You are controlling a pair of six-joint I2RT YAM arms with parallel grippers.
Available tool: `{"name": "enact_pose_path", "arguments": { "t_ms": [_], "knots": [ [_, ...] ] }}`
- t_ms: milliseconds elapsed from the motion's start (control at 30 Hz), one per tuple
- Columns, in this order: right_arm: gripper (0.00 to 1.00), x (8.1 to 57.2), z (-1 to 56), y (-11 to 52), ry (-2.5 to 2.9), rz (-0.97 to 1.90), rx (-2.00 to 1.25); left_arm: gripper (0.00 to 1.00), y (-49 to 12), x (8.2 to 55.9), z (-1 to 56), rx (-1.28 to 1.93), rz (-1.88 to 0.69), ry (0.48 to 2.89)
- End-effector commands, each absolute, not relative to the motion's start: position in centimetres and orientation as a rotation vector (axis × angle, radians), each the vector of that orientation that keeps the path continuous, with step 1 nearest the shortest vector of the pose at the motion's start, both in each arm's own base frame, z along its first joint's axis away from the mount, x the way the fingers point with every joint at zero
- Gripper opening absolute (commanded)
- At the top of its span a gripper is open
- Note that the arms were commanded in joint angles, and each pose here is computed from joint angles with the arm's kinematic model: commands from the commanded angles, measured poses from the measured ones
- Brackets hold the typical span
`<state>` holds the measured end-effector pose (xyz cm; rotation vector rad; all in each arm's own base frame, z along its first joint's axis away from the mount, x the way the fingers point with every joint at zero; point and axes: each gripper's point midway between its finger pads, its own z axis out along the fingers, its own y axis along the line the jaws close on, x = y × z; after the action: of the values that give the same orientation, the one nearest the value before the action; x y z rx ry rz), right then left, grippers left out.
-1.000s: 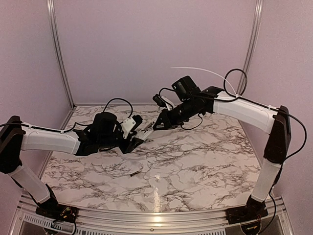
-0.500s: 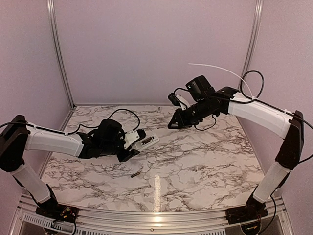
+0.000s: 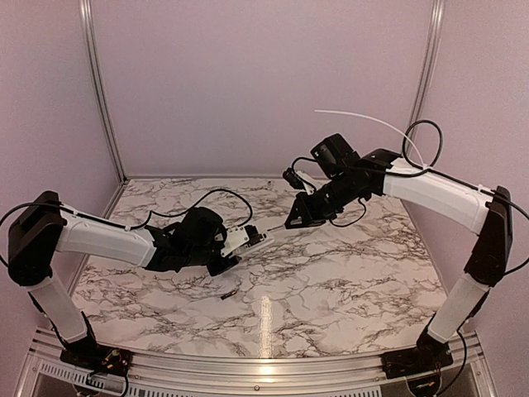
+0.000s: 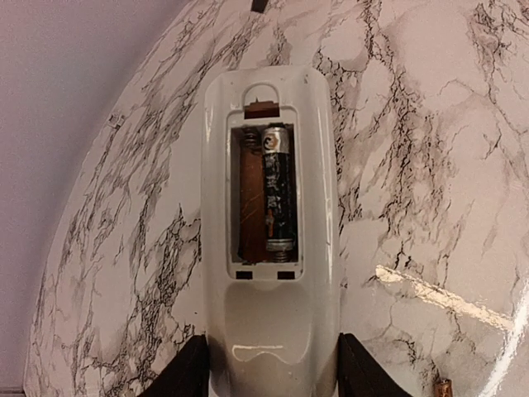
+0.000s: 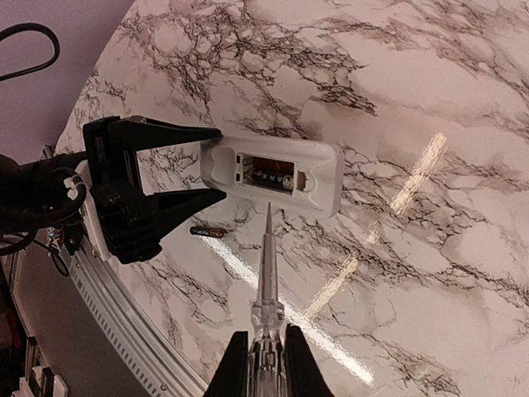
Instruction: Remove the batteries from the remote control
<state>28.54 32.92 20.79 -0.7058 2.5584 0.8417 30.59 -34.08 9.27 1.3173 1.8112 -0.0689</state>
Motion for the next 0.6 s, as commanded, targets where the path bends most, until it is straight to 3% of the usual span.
{"name": "enact_pose_path", "arguments": {
  "t_ms": [0, 300, 567],
  "knots": [
    [0.0, 28.6, 21.1, 33.9, 2.549, 0.821, -0.772, 0.06, -34.5, 31.0, 10.2, 1.334, 0.006, 1.733],
    [0.0, 28.2, 21.0, 33.4, 2.477, 0.755, -1.009, 0.06, -33.6, 30.4, 10.6, 1.43, 0.087, 1.62],
    [0.0, 31.7, 19.4, 29.1, 2.623, 0.544, -0.659, 0.08, -36.5, 30.1, 9.9, 1.336, -0.152, 1.824]
  ]
}}
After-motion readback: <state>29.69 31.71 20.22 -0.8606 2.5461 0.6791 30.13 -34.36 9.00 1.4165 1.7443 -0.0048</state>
